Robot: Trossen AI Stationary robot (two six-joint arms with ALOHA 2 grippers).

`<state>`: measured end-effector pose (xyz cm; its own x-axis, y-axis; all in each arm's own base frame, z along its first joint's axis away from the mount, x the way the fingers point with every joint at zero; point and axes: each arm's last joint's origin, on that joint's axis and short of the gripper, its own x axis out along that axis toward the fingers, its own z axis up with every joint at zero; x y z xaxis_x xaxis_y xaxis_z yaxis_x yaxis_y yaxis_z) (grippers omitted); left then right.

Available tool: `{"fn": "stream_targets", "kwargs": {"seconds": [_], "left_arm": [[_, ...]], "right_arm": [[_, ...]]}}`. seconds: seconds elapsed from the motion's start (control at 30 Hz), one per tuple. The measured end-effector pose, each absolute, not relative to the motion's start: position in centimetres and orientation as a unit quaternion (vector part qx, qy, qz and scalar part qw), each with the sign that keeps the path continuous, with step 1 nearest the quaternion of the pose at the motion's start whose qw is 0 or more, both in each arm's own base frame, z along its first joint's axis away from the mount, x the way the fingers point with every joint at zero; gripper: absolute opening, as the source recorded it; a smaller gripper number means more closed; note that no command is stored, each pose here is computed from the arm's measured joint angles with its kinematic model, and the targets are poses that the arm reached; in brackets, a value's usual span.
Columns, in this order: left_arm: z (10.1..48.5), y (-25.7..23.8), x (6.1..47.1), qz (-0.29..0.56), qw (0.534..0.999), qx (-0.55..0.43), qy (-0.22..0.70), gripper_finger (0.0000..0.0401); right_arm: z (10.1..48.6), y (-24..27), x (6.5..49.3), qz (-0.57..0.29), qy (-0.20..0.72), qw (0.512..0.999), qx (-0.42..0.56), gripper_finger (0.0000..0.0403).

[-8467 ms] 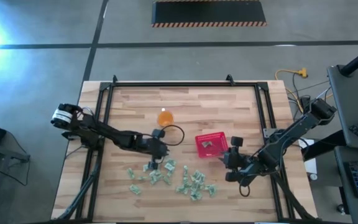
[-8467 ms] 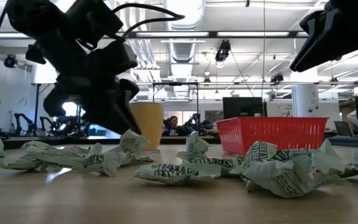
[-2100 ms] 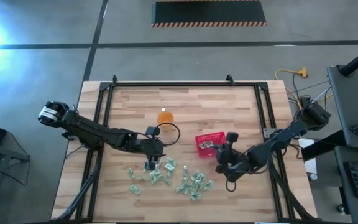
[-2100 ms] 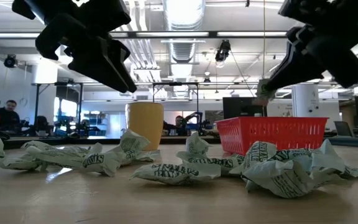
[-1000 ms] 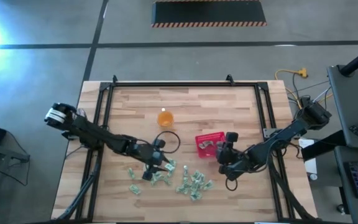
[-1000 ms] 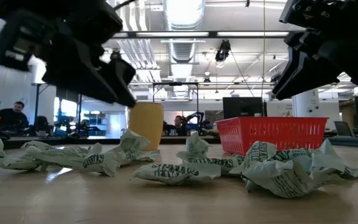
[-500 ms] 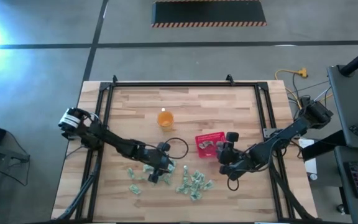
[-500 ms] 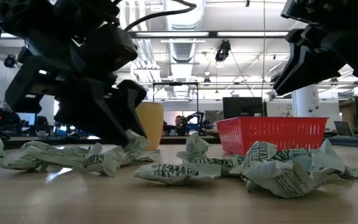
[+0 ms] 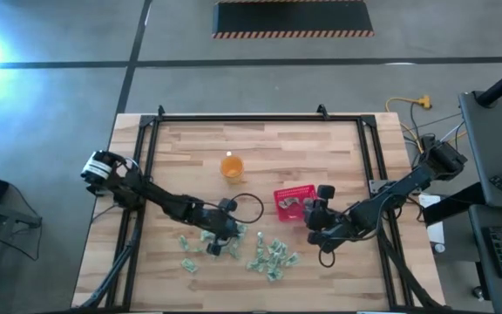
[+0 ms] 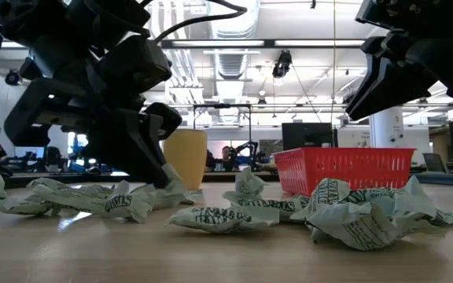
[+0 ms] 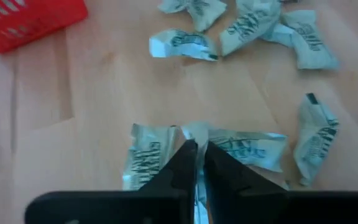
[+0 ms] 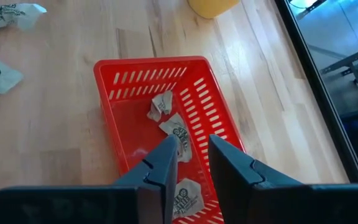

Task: Pick and place Stevia / Truvia into bins
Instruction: Put the stevia packet into the basket

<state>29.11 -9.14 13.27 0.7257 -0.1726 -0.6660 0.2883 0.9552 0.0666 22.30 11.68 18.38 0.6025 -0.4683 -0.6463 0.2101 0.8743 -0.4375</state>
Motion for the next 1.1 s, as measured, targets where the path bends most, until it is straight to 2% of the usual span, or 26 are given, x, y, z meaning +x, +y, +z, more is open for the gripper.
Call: {"fn": "stream_targets", "kwargs": {"seconds": [0.17,0.33,0.53,0.87,1.1], "left_arm": [[13.8,-9.0,29.1,-0.111,0.930,0.097,0.336,0.0003],[15.6,-8.8,29.5,-0.103,0.947,0.129,0.275,0.0001],[17.8,-7.9,31.0,-0.079,0.960,0.175,0.205,0.0000],[19.8,-4.2,34.8,-0.042,0.969,0.181,0.162,0.0000],[18.6,-3.1,39.3,-0.055,0.967,0.184,0.167,0.0000]], "right_arm": [[18.4,11.7,22.3,-0.193,0.402,0.881,-0.160,0.0082],[18.5,11.7,22.4,-0.191,0.402,0.882,-0.158,0.0079],[18.7,12.2,22.6,-0.139,0.431,0.882,-0.127,0.0075],[18.8,12.8,22.6,-0.071,0.468,0.877,-0.084,0.0076],[18.8,13.1,22.4,-0.055,0.474,0.875,-0.079,0.0068]]}}
